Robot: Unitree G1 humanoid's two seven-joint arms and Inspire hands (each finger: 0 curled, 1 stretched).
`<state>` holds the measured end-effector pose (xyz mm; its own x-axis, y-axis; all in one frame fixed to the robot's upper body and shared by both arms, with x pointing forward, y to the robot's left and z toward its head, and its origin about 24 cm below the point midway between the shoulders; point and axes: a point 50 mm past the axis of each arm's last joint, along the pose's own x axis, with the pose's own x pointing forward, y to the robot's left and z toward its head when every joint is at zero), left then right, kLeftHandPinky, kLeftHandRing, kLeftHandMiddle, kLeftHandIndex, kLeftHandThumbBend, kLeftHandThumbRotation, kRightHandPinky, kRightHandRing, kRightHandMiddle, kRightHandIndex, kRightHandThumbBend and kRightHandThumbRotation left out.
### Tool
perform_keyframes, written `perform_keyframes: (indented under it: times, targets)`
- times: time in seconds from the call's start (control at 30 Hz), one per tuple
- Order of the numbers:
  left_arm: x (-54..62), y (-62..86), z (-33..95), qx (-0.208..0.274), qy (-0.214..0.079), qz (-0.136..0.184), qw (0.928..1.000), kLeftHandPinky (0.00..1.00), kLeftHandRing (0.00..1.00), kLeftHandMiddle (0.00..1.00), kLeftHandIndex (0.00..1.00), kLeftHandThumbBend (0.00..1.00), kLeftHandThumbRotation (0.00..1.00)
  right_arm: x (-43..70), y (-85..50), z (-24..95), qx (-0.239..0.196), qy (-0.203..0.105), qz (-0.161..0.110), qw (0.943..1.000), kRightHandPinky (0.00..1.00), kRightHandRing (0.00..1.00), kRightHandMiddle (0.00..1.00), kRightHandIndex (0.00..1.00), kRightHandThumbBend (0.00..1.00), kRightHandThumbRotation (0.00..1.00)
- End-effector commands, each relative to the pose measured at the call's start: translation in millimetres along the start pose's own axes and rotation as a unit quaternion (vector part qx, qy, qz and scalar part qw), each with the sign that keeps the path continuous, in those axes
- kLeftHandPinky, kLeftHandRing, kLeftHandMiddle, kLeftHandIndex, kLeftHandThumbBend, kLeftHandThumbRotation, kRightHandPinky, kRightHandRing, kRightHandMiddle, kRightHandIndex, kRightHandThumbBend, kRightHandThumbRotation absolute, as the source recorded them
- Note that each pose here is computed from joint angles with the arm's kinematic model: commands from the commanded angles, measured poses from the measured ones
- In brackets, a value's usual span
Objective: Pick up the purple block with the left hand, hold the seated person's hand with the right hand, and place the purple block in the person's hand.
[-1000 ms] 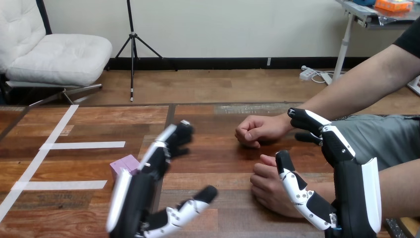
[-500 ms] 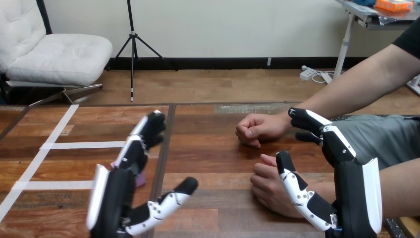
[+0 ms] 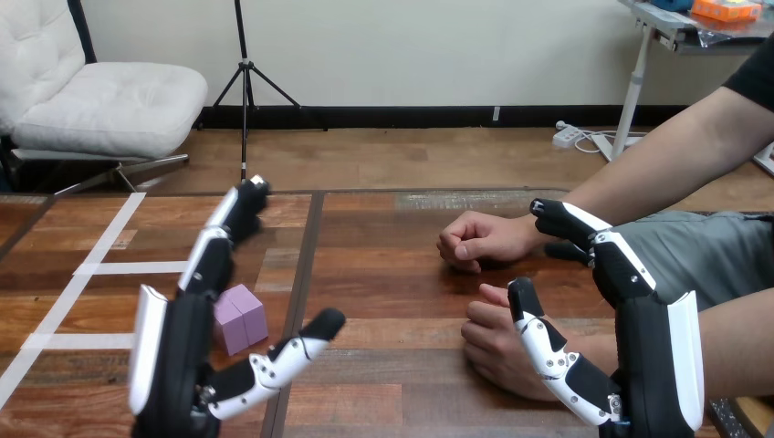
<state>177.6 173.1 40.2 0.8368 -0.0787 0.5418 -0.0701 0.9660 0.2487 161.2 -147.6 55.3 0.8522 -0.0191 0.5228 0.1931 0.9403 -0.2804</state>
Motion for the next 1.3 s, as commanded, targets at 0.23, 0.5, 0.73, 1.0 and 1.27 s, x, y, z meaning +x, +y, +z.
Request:
perform_keyframes:
  times: [0.23,0.5,0.73,1.0,1.27]
  targets:
    - [26.0,13.0,7.9,0.116,-0.027,0.022,0.9926,0.90,0.91,0.92,0.92,0.75,0.38,10.0,-0.6,3.1,0.008,-0.023,-0.008,0.9997,0.70,0.77,0.79,0.75,0.35,0.25]
    - [31.7,16.6,2.6,0.201,0.010,0.013,0.9795,0.89,0.92,0.94,0.94,0.74,0.42,10.7,-0.6,2.7,0.006,-0.024,-0.008,0.9997,0.71,0.77,0.79,0.75,0.35,0.24]
    - [37.9,18.0,-5.9,0.252,0.034,0.004,0.9672,0.86,0.92,0.95,0.94,0.74,0.40,10.9,-0.6,2.4,0.007,-0.024,-0.005,0.9997,0.72,0.78,0.79,0.75,0.35,0.24]
    - [45.2,18.8,-18.7,0.277,0.070,-0.018,0.9582,0.84,0.92,0.96,0.94,0.75,0.40,12.0,-1.0,3.2,0.006,-0.025,-0.005,0.9997,0.72,0.78,0.79,0.75,0.35,0.24]
    - [51.3,18.6,-30.1,0.302,0.094,-0.038,0.9478,0.82,0.91,0.95,0.94,0.76,0.40,13.3,-2.1,3.0,0.004,-0.029,-0.003,0.9996,0.73,0.78,0.78,0.75,0.35,0.24]
